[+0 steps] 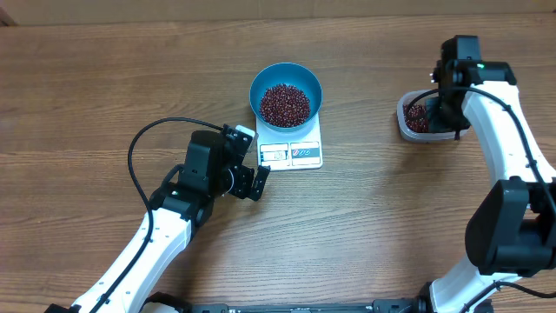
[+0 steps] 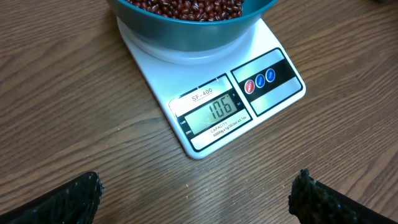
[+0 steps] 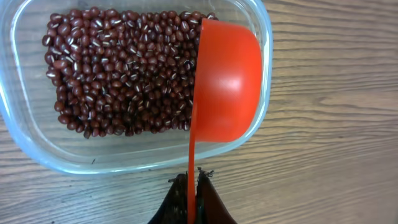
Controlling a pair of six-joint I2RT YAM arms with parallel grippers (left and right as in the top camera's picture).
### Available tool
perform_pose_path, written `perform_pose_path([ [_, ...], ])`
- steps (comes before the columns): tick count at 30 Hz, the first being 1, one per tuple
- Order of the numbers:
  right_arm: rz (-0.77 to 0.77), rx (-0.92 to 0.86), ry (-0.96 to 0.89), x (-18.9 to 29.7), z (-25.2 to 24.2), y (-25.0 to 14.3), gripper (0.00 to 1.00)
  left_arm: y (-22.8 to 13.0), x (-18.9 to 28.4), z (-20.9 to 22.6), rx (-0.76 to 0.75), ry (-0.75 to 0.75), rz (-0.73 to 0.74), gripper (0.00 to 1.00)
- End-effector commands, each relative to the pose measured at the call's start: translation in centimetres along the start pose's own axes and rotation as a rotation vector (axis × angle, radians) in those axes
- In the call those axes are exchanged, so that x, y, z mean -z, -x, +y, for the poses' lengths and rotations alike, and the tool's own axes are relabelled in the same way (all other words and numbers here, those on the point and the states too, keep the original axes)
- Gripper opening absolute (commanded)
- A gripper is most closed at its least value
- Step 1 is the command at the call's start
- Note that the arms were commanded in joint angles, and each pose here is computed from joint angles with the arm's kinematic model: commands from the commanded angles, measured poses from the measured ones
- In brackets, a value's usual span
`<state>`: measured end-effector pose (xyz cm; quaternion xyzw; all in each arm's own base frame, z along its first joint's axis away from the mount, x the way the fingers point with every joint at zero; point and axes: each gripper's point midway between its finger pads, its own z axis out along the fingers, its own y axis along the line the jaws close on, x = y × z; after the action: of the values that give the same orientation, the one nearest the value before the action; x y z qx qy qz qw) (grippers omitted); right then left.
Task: Scoop item into bowl and weigh 150g on scale
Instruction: 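Dip the red scoop into the bean tub with the right gripper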
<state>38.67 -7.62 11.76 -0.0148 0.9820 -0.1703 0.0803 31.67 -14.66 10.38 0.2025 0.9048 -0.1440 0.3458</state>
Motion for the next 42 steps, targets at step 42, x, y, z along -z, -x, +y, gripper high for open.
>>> perform_pose_path([
  [42,0.129,0.156,0.162,-2.9,3.5,-2.1,0.04,-0.3,-0.2,0.1,0.010,0.004,0.007,1.00],
])
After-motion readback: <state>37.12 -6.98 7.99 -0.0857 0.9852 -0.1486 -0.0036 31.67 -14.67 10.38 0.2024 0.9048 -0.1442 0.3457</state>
